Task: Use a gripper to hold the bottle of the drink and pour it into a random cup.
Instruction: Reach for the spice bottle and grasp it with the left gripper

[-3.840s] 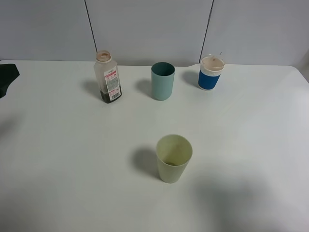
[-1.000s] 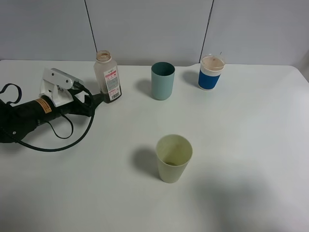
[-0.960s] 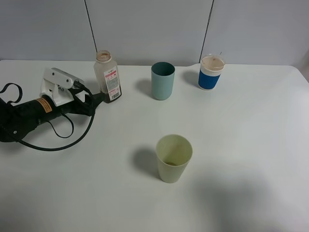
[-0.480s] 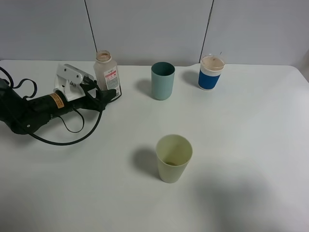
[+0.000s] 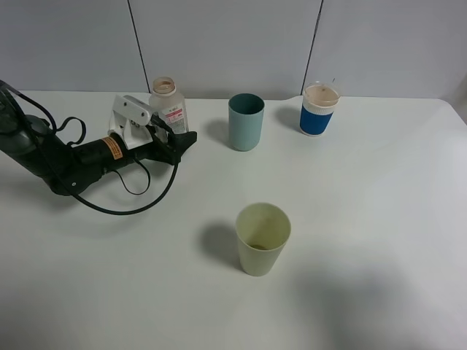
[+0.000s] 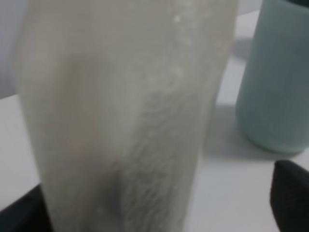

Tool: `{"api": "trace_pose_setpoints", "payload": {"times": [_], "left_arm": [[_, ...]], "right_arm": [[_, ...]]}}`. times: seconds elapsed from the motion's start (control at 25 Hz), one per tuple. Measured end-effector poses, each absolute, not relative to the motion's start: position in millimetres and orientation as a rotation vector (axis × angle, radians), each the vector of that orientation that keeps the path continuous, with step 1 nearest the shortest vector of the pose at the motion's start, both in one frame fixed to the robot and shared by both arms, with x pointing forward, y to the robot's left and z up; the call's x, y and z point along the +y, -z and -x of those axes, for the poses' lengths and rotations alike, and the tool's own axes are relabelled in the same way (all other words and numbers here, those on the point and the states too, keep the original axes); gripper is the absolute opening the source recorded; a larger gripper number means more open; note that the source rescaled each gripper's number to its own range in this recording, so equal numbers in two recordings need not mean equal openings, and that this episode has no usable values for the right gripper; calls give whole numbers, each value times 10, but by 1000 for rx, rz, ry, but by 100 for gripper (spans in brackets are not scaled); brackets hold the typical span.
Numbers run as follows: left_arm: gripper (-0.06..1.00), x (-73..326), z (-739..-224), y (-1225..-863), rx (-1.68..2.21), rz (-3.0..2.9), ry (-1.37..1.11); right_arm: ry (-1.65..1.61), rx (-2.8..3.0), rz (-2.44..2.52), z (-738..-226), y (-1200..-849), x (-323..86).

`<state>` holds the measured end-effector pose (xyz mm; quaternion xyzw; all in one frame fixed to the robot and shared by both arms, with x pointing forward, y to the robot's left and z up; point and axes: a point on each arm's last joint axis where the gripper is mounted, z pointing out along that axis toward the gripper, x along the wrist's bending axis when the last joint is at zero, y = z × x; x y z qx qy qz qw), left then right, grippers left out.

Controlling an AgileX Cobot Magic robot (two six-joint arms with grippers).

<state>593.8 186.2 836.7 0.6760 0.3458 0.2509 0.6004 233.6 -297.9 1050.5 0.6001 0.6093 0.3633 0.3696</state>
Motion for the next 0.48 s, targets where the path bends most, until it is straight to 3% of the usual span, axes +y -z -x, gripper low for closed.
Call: {"api": "trace_pose_setpoints", "payload": {"times": [0.48], "left_arm": [[82,1816,-6102,-8285,780,-1553,-595]], "right_arm": [[-932,1563,-1540,-2336,-10505,-2979]]}}
